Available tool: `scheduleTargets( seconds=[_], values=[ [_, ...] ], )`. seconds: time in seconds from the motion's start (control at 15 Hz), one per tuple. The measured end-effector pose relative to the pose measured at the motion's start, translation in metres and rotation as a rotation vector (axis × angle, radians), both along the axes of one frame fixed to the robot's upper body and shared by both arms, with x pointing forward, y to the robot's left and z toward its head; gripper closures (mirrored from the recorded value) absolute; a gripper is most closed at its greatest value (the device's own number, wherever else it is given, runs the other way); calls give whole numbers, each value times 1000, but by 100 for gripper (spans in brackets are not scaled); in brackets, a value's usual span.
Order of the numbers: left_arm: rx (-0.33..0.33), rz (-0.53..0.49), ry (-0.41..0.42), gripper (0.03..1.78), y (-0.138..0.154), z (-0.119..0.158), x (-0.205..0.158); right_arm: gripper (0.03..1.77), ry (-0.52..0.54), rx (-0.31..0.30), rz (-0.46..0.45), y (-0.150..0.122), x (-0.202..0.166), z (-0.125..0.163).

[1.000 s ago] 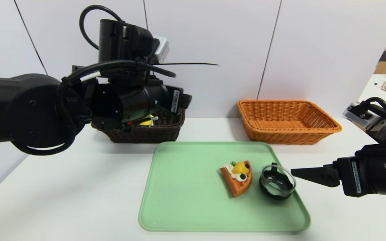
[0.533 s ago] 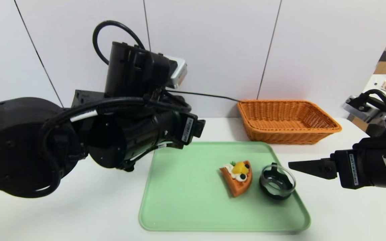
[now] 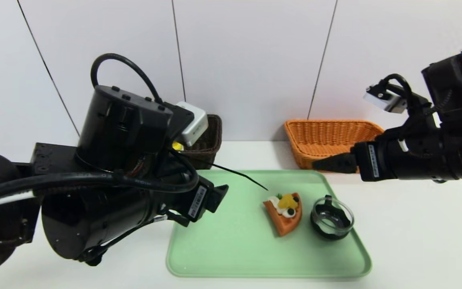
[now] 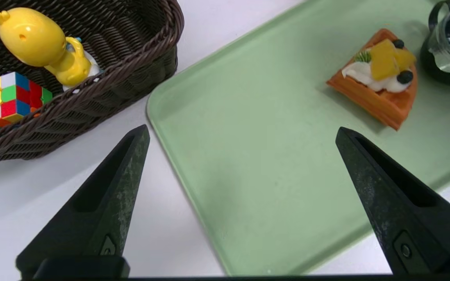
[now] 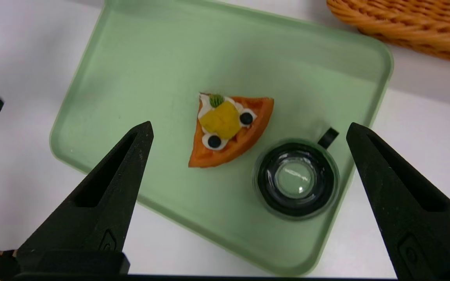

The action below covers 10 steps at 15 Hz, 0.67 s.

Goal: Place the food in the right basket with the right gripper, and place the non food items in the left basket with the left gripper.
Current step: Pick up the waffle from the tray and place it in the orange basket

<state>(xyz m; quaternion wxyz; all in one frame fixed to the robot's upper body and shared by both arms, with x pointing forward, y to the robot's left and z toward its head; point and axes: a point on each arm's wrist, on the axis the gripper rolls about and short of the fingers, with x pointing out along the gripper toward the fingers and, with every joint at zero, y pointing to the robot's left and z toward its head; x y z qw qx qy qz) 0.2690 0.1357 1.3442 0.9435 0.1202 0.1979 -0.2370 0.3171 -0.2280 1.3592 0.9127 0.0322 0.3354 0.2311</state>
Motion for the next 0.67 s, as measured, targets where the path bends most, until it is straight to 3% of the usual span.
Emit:
scheduleTargets(
  seconds=[0.47,0.67],
  values=[
    [-9,-12,-16,12,10,10,-8,9,69,-142,120,39,53,19],
    [-14,-11,-18,12,11,11,-9,9,171,-280,216,57,72,7]
  ],
)
